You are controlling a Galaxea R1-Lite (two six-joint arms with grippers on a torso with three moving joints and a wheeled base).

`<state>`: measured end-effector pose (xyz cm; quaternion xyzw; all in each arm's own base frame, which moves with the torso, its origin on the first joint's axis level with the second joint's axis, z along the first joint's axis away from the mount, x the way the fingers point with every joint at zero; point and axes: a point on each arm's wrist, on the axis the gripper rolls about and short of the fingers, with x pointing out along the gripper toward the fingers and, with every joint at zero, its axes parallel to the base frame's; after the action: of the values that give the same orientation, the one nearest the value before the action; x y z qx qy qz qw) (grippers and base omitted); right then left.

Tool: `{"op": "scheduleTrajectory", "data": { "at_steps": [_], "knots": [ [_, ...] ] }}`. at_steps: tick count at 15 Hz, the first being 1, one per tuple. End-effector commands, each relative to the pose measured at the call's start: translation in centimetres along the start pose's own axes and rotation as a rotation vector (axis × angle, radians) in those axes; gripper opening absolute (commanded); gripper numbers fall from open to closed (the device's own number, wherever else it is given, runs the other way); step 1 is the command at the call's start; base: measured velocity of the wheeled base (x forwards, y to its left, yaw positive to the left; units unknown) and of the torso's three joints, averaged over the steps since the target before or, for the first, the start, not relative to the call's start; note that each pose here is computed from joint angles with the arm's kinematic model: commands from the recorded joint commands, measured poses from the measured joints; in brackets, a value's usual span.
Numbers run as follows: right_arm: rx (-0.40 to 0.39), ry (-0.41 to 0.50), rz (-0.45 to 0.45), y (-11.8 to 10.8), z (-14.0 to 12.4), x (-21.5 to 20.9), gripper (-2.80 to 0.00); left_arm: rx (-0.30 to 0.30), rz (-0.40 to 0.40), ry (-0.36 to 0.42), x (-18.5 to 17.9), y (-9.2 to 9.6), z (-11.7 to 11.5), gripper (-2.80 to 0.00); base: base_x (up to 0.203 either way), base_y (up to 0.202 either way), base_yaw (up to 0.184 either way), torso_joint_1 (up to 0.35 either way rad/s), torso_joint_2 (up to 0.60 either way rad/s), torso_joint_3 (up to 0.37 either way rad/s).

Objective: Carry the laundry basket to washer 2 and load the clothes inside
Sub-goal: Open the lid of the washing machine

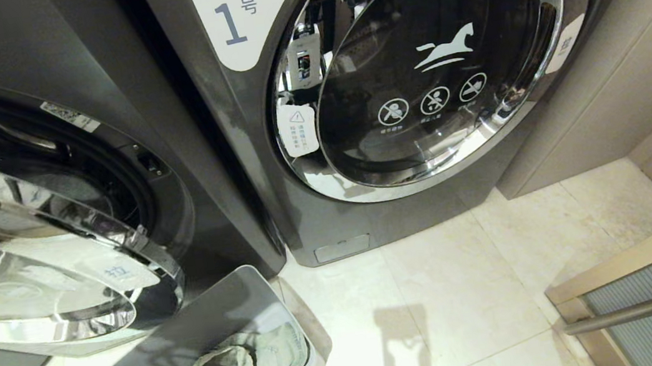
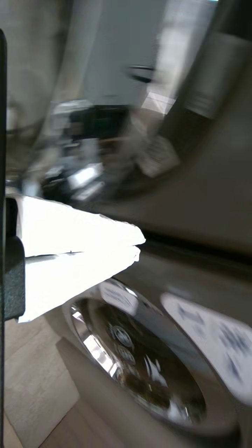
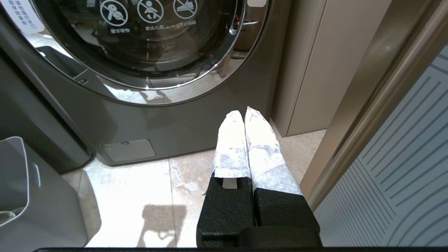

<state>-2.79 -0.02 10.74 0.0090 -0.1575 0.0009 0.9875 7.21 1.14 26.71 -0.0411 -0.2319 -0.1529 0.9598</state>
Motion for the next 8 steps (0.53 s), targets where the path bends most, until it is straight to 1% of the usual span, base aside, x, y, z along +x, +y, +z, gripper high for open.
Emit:
{"op": "scheduleTrajectory", "data": {
  "at_steps": [1, 3, 5, 6, 7, 8],
  "knots": [
    [0.0, 0.039, 0.0, 0.0, -1.1, 0.1, -2.8, 0.08, -0.068, -0.091, -0.6, -1.4, 2.8, -2.8, 0.0, 0.0, 0.0, 0.0, 0.0, 0.0],
    [0.0, 0.039, 0.0, 0.0, -1.1, 0.1, -2.8, 0.148, -0.149, -0.154, 0.0, -2.3, 6.2, -2.8, 0.0, 0.0, 0.0, 0.0, 0.0, 0.0],
    [0.0, 0.039, 0.0, 0.0, -1.1, 0.1, -2.8, 0.191, -0.2, -0.191, 0.3, -3.5, 9.8, -2.8, 0.0, 0.0, 0.0, 0.0, 0.0, 0.0],
    [0.0, 0.039, 0.0, 0.0, -1.1, 0.1, -2.8, 0.197, -0.212, -0.191, 0.3, -4.0, 11.3, -2.8, 0.0, 0.0, 0.0, 0.0, 0.0, 0.0],
    [0.0, 0.039, 0.0, 0.0, -1.1, 0.1, -2.8, 0.193, -0.214, -0.175, 0.3, -4.4, 12.1, -2.8, 0.0, 0.0, 0.0, 0.0, 0.0, 0.0],
    [0.0, 0.039, 0.0, 0.0, -1.1, 0.1, -2.8, 0.192, -0.199, -0.152, 0.2, -4.5, 12.4, -2.8, 0.0, 0.0, 0.0, 0.0, 0.0, 0.0]
  ]
}}
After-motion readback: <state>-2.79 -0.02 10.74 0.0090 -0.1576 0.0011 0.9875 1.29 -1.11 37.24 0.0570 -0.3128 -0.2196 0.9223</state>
